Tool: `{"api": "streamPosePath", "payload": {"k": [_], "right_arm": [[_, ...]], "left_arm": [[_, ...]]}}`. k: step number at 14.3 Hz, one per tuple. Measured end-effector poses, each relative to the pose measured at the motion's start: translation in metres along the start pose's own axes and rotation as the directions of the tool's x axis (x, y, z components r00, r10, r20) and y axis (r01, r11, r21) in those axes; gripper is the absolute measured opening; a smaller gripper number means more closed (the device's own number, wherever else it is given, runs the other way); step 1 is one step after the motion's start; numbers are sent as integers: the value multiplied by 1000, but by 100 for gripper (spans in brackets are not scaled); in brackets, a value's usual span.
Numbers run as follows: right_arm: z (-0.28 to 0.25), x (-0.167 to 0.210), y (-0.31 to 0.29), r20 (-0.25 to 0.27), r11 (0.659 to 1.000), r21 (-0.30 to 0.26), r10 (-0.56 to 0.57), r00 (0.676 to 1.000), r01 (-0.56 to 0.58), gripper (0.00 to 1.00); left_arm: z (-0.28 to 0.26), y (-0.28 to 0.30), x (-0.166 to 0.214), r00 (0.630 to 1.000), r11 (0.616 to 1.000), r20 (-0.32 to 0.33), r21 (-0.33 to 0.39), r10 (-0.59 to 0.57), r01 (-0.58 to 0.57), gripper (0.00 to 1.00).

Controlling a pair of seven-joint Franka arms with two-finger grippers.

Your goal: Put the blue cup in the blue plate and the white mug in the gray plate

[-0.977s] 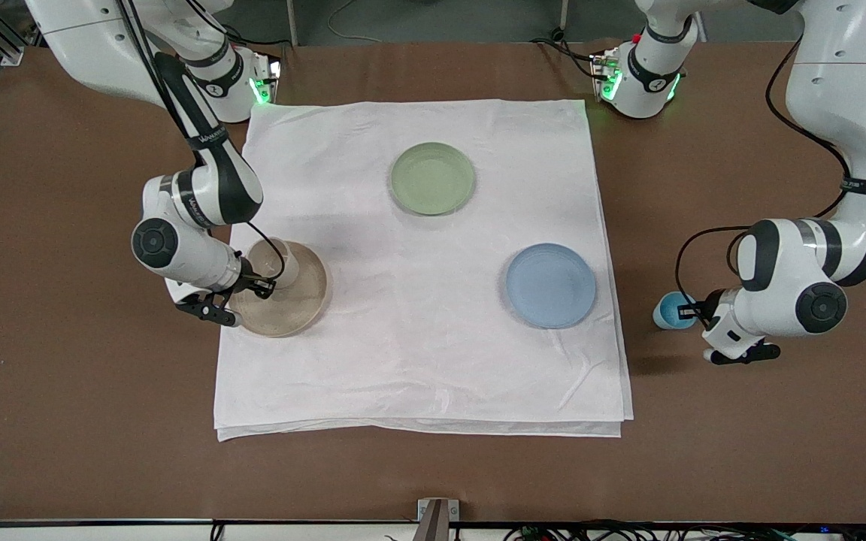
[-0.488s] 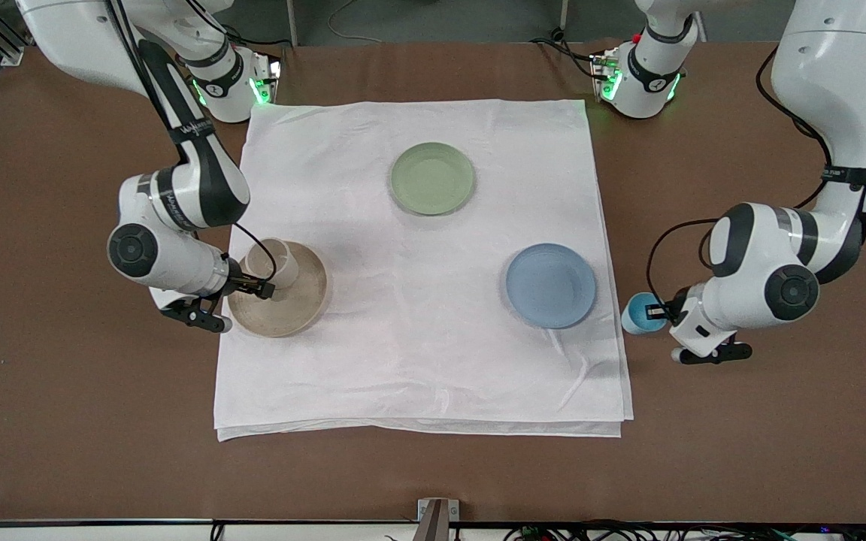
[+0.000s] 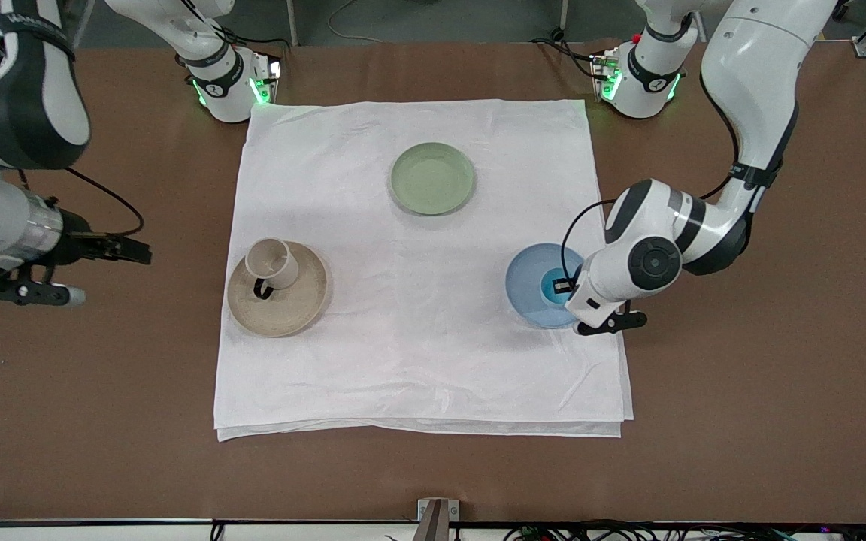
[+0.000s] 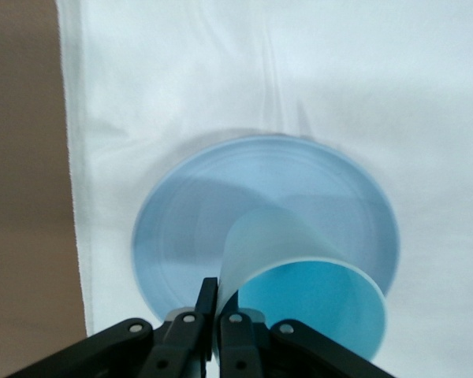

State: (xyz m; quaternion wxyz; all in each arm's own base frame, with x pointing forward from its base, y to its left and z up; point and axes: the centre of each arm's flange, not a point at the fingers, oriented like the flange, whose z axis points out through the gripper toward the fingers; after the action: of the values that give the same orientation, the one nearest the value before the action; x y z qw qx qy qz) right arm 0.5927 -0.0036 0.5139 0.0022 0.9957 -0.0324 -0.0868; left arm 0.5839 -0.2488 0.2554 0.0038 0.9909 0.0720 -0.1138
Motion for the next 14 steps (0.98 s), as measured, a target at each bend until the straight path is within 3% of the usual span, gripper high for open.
{"api": "streamPosePath", "payload": {"k": [1, 5, 7, 10, 14], "right_arm": [[-9, -7, 18, 2, 1000, 0, -19, 1000, 19, 100], [-33, -25, 71, 22, 1000, 7, -19, 1000, 18, 100], [-55, -29, 89, -3, 1000, 10, 3, 1000, -3, 100], [-95, -41, 91, -31, 1000, 11, 6, 1000, -6, 100], [-90, -43, 74, 18, 999, 32, -24, 1000, 24, 100]], "left_arm": [[9, -3, 0, 1000, 1000, 3, 8, 2, -2, 12], [4, -14, 6, 1000, 1000, -20, -3, -16, 16, 53], [-42, -17, 12, 995, 999, -95, -29, -28, 25, 71], [-159, -46, 11, 972, 997, -225, -48, -62, 52, 99], [-286, -112, -11, 953, 1000, -304, -3, -3, 2, 100]]}}
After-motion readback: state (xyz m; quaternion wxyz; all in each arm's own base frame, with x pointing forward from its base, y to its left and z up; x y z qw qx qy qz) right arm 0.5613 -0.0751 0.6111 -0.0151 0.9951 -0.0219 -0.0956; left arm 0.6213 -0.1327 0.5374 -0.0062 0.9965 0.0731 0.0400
